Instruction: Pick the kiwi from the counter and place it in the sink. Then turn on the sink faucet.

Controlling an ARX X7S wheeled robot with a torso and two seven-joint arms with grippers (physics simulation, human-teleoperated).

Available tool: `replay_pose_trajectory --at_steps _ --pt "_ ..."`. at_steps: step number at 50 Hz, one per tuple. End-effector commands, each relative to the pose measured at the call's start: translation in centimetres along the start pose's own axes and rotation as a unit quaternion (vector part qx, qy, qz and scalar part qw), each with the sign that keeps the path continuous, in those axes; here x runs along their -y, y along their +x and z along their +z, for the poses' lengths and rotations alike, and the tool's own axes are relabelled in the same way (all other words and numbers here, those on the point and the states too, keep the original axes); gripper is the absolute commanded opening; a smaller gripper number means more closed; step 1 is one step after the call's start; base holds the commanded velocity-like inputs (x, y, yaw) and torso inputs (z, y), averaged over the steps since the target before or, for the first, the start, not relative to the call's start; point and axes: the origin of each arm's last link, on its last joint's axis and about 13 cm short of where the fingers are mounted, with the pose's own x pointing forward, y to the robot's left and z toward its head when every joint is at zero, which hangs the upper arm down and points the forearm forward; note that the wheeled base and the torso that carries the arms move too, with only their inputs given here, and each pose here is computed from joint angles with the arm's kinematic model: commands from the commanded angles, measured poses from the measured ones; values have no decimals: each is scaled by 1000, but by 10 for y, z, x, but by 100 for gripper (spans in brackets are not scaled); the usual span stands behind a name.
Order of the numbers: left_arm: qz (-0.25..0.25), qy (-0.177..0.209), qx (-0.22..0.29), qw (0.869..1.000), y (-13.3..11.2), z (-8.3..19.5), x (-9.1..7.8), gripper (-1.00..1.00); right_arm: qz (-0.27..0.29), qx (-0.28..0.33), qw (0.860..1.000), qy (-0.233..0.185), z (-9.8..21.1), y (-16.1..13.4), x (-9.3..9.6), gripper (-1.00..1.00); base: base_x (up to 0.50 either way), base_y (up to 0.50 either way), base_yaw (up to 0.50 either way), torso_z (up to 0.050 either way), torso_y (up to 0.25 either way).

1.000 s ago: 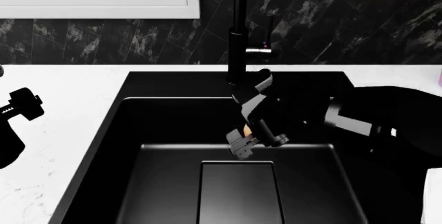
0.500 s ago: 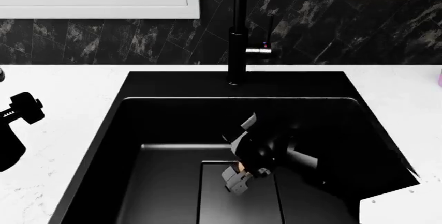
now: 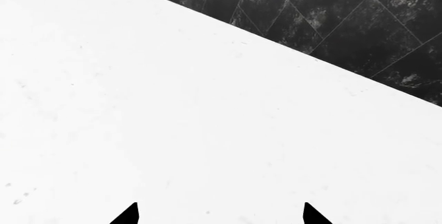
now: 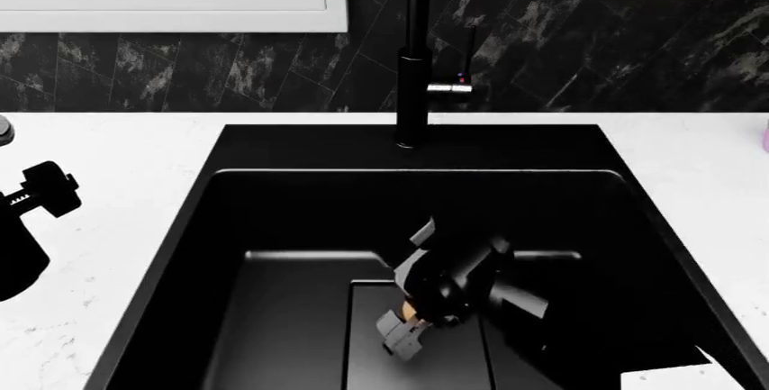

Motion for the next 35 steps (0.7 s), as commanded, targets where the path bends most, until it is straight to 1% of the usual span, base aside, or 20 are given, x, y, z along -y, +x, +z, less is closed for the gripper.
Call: replay_pose_trajectory --at_steps 1,6,13,14,23,27,29,30,35 --pt "1 3 0 1000 1 -2 1 100 13 -18 1000 -8 -13 13 -4 -100 0 0 0 0 0" --pt "0 4 1 1000 0 0 1 100 15 -24 1000 -12 -16 15 -5 -100 0 0 0 0 0" --pt "-1 7 -2 1000 2 -5 3 100 20 -17 999 -24 -14 14 -5 -100 2 0 0 0 0" --pt "-1 7 -2 1000 2 -5 3 100 25 -15 999 -26 -13 13 -5 100 0 0 0 0 0" --pt "-1 11 -2 1000 3 -5 3 100 32 17 999 -31 -2 7 -3 100 0 0 0 0 0" --pt "-2 10 -2 1000 3 -4 3 100 24 30 999 -38 0 5 -2 100 0 0 0 0 0" --pt "-3 10 -2 1000 3 -4 3 100 21 35 999 -32 2 3 1 100 0 0 0 0 0" --pt "-2 10 -2 1000 3 -4 3 100 16 40 998 -37 1 2 1 100 0 0 0 0 0" --pt "-3 13 -2 1000 2 -5 4 100 0 69 996 -51 3 -21 4 100 0 0 0 0 0"
